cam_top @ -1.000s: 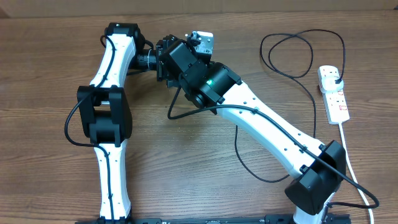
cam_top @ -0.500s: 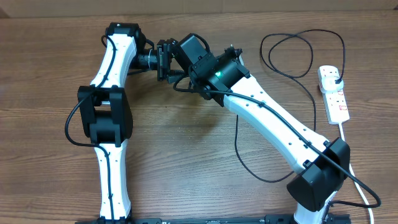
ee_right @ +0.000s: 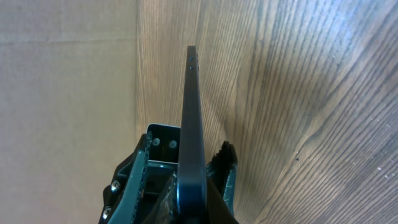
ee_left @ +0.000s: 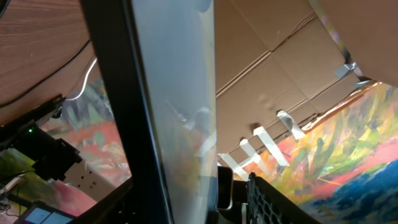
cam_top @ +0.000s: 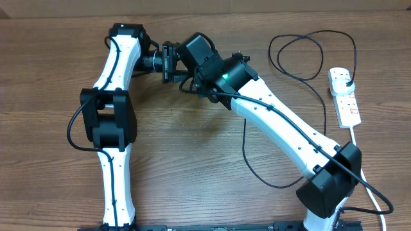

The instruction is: Plug charger to phone and switch on socket

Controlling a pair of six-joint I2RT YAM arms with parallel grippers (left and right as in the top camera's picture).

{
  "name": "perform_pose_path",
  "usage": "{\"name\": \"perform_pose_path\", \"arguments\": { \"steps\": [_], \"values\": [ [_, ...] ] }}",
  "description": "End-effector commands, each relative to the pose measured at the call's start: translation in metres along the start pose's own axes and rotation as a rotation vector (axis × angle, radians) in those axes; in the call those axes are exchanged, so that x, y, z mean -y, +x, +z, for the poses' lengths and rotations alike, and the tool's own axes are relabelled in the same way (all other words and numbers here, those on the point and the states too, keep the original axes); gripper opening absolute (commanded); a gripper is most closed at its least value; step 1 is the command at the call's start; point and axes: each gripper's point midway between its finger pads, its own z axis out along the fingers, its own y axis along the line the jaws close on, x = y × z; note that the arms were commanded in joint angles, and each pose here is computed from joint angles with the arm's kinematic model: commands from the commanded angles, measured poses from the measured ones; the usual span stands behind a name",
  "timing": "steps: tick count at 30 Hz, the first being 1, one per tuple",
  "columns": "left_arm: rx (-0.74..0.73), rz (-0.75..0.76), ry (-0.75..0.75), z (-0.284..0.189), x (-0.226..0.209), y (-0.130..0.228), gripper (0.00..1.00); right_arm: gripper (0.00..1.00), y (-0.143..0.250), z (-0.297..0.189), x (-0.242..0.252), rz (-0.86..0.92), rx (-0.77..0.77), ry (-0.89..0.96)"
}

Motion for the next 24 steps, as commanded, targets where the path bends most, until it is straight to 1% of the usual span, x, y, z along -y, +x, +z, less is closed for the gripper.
{"name": "perform_pose_path", "arguments": {
  "steps": [1, 3, 4, 9, 12, 14, 16, 22, 24],
  "values": [
    [-0.009, -0.005, 0.007, 0.0028, 0.006, 0.0042, 0.51, 0.06, 0.0009, -0.0166, -0.0174, 0.086, -0.015, -0.056],
    [-0.009, -0.017, 0.006, 0.0028, 0.006, 0.0041, 0.43, 0.06, 0.0009, -0.0166, -0.0174, 0.086, -0.015, -0.056],
    [-0.01, -0.033, 0.006, 0.0028, 0.006, 0.0042, 0.41, 0.06, 0.0014, -0.0166, -0.0174, 0.086, -0.018, -0.055],
    [-0.009, -0.048, 0.006, 0.0028, 0.006, 0.004, 0.41, 0.07, 0.0049, -0.0166, -0.0162, 0.086, -0.038, -0.047],
    [-0.009, -0.048, 0.006, 0.0028, 0.006, 0.004, 0.38, 0.08, 0.0072, -0.0166, -0.0153, 0.085, -0.051, -0.041],
    [-0.009, -0.048, 0.006, 0.0028, 0.006, 0.004, 0.31, 0.09, 0.0074, -0.0166, -0.0151, 0.085, -0.052, -0.04],
    [-0.009, -0.048, 0.005, 0.0028, 0.0059, 0.004, 0.28, 0.1, 0.0083, -0.0167, -0.0147, 0.085, -0.057, -0.038],
    [-0.009, -0.048, 0.006, 0.0028, 0.006, 0.004, 0.28, 0.09, 0.0083, -0.0167, -0.0147, 0.085, -0.057, -0.038],
    [-0.009, -0.048, 0.006, 0.0028, 0.006, 0.004, 0.27, 0.09, 0.0089, -0.0167, -0.0145, 0.084, -0.06, -0.036]
  ]
}}
